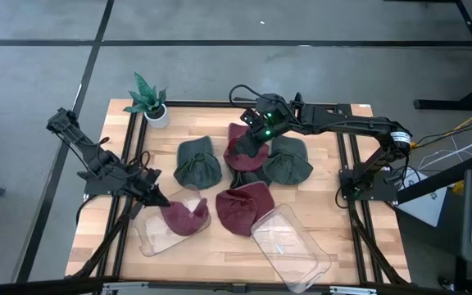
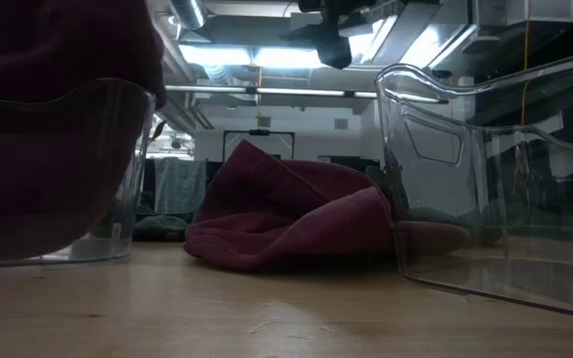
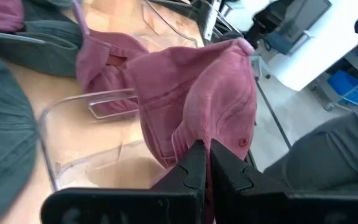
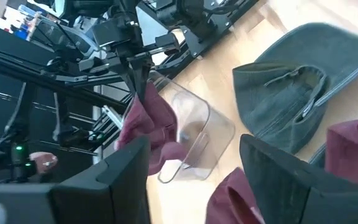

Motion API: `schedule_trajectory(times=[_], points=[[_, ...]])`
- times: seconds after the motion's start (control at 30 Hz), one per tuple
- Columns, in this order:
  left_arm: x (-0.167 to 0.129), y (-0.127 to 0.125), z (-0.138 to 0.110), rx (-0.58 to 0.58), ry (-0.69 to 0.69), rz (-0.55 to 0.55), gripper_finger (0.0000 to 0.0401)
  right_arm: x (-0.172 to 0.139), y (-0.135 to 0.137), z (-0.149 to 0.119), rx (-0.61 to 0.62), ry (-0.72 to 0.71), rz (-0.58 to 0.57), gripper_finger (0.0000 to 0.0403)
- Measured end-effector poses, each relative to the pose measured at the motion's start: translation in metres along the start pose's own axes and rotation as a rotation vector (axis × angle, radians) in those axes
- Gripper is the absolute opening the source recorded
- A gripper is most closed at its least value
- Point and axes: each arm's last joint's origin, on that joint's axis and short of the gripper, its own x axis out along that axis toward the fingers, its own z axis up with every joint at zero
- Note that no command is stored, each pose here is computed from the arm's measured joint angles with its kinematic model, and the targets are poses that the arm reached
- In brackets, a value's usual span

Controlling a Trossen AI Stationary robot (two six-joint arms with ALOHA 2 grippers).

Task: Pick & Place hat
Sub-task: Put the top red cap into the left transparent bin

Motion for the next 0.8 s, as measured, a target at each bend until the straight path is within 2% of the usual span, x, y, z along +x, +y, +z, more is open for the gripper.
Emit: schedule_trajectory(times=[0.33, 0.63, 0.8], points=[[-0.0005, 0.0033, -0.0037, -0.027, 0.031, 0.038, 0.0005, 0.0000, 0.0004, 0.0011, -0.060, -0.016, -0.003, 0.0248], [-0.0017, -0.0033, -0.0089, -0.177, 0.233, -0.170, 0.0008, -0.0001, 0.0005, 0.0012, -0.091, -0.016, -0.002, 0.0248], [-0.0020, -0.0042, -0.0095, -0.253, 0.269, -0.189, 0.0014, 0.0000, 0.0005, 0.0011, -0.105, -0.015, -0.002, 0.0248]])
